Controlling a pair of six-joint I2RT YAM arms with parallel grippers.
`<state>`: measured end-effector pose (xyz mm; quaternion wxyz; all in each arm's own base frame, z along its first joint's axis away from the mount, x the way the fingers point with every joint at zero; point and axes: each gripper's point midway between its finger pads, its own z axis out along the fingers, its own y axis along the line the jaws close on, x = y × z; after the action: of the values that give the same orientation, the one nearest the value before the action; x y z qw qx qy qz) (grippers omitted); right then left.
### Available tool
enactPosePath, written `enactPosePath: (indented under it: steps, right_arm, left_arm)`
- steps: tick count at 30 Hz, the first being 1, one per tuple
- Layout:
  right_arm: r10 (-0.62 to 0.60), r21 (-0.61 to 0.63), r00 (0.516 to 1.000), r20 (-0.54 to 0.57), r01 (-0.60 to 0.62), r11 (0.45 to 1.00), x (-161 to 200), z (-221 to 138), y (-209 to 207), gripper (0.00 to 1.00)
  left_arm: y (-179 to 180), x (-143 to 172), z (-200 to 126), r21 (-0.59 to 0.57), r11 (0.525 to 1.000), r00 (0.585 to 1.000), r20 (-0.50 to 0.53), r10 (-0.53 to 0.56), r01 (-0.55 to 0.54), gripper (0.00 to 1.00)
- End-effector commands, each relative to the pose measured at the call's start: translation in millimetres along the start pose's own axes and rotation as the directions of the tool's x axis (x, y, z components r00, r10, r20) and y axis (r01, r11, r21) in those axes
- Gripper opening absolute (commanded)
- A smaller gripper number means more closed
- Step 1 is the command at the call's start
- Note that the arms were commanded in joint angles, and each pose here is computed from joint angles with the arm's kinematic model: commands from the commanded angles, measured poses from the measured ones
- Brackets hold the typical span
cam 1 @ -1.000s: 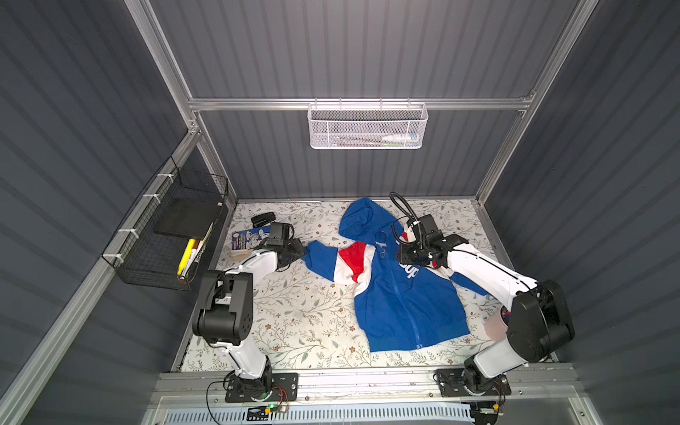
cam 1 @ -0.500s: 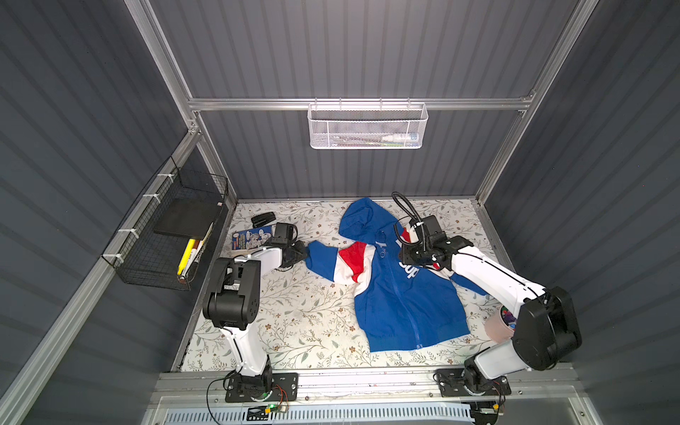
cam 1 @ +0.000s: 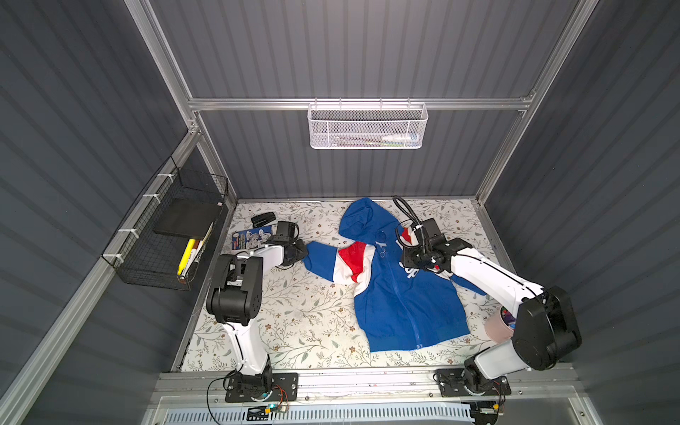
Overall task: Unzip the jacket
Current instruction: Flatten out the jacket at the center of the board.
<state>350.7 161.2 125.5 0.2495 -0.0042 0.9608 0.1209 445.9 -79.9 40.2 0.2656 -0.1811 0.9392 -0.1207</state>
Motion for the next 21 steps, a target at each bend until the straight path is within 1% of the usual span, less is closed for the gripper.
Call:
enactPosePath:
  steps: [1,4,7,8,13,16,18,21]
  right_arm:
    - [0.02,0.072,0.999,-0.04,-0.017,0.997,5.4,7.3,-12.4,0.34]
    - [0.036,0.09,0.998,-0.044,-0.031,0.995,5.2,12.4,-14.6,0.33]
    - [0.047,0.102,0.998,-0.048,-0.042,0.994,3.9,16.9,-16.1,0.33]
    - [0.049,0.111,0.998,-0.05,-0.043,0.993,3.6,18.4,-17.4,0.33]
    - [0.055,0.113,0.997,-0.056,-0.049,0.992,3.8,18.3,-17.2,0.32]
    - [0.059,0.113,0.997,-0.058,-0.052,0.992,5.4,16.4,-18.0,0.32]
    - [0.054,0.124,0.997,-0.054,-0.047,0.991,6.2,15.9,-20.8,0.32]
    - [0.052,0.138,0.997,-0.061,-0.043,0.989,9.6,14.1,-23.7,0.32]
  left_arm:
    - [32.5,-5.7,-42.8,-0.162,0.981,0.993,0.065,-0.099,0.109,0.0]
    - [57.2,6.5,-73.3,-0.26,0.943,0.977,0.102,-0.185,0.206,0.0]
    - [81.0,12.6,-99.8,-0.343,0.897,0.958,0.161,-0.237,0.28,0.0]
    - [88.4,10.5,-107.5,-0.359,0.885,0.952,0.184,-0.246,0.298,0.0]
    - [117.8,-21.1,-126.4,-0.414,0.849,0.939,0.241,-0.247,0.33,0.0]
    - [131.6,-43.8,-136.1,-0.453,0.826,0.933,0.284,-0.223,0.335,0.0]
    - [139.3,-54.4,-136.6,-0.456,0.824,0.93,0.298,-0.216,0.338,0.0]
    - [145.0,-64.4,-128.5,-0.452,0.829,0.933,0.287,-0.216,0.331,0.0]
